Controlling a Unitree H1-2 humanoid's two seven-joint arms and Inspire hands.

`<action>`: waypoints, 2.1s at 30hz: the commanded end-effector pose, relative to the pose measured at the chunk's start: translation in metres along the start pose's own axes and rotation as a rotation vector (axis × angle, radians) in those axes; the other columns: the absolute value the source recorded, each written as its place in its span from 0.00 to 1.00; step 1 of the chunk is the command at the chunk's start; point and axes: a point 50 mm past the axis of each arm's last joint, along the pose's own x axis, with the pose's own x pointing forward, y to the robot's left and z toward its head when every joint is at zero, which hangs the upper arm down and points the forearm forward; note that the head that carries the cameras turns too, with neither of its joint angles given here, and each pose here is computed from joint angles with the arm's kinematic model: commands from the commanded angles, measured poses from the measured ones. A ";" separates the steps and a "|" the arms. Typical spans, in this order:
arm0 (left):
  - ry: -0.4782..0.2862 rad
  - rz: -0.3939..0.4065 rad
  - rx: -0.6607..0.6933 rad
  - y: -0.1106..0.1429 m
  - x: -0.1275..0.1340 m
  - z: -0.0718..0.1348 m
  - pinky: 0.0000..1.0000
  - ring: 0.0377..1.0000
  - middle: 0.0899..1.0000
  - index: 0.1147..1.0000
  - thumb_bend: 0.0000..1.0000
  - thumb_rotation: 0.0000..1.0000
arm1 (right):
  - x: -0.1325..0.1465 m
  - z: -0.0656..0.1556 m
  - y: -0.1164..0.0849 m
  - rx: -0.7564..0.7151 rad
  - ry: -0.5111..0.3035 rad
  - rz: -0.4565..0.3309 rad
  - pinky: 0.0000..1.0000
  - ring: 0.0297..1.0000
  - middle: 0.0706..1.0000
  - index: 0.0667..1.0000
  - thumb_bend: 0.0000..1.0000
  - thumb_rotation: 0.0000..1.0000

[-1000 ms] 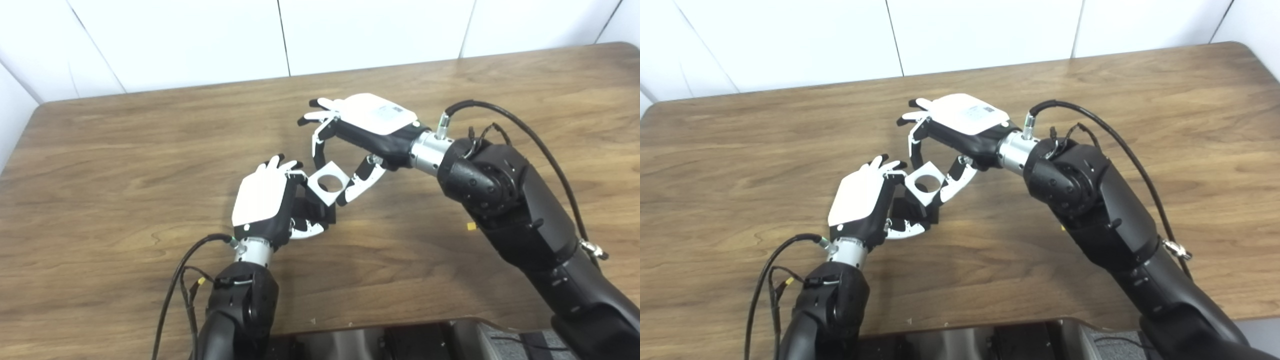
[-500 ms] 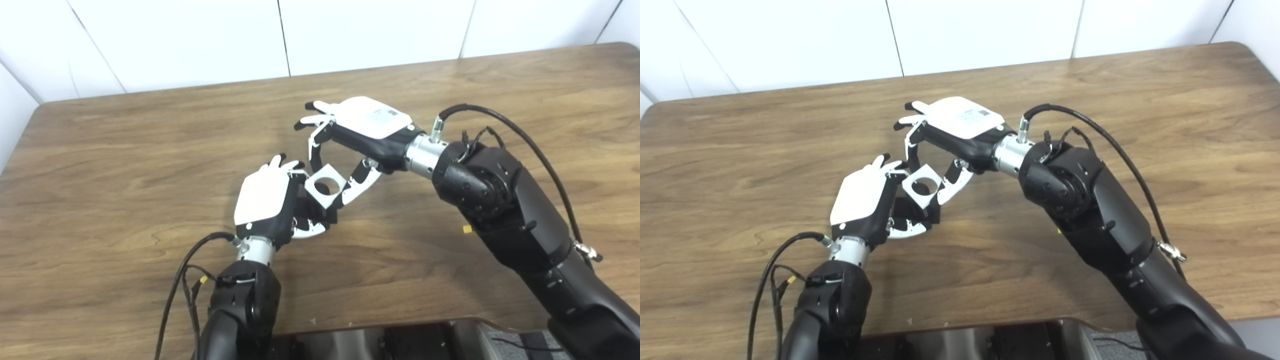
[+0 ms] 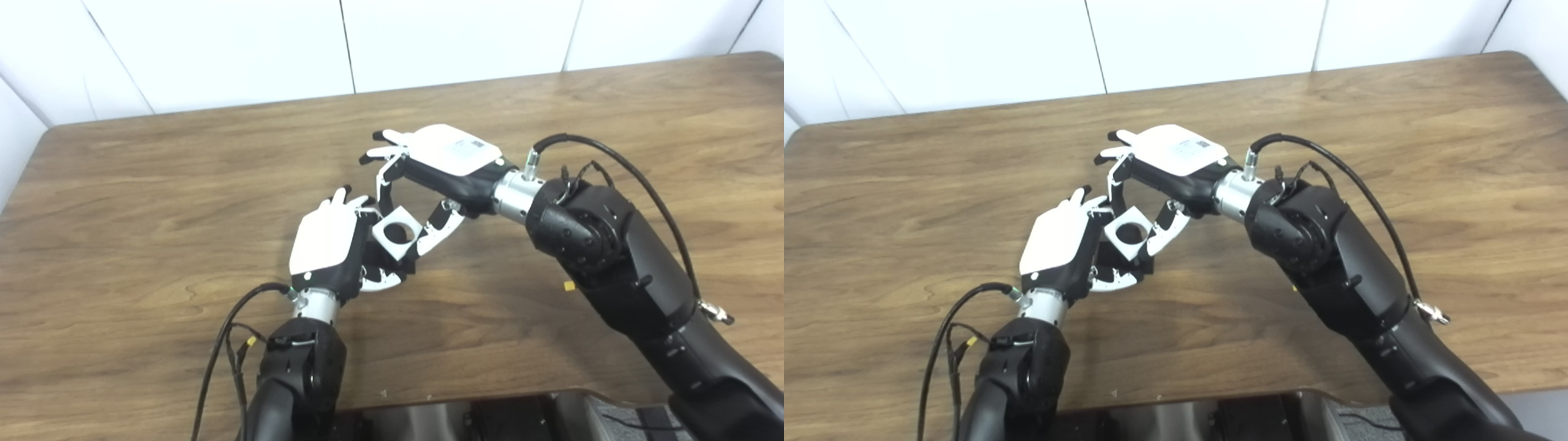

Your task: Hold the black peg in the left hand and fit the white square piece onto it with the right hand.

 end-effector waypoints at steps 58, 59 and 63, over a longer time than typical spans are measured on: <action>-0.044 -0.083 -0.001 -0.012 -0.013 0.024 0.98 0.99 0.86 0.42 0.52 0.08 | 0.007 -0.012 -0.012 -0.102 -0.055 0.039 0.92 1.00 0.89 0.45 0.53 0.15; -0.040 -0.081 -0.004 -0.012 -0.012 0.024 0.98 0.99 0.86 0.42 0.52 0.08 | 0.006 -0.013 -0.011 -0.097 -0.053 0.041 0.92 1.00 0.89 0.45 0.53 0.15; -0.037 -0.077 -0.010 -0.012 -0.011 0.023 0.97 0.98 0.85 0.42 0.52 0.08 | 0.003 -0.015 -0.009 -0.093 -0.049 0.047 0.92 1.00 0.89 0.45 0.53 0.15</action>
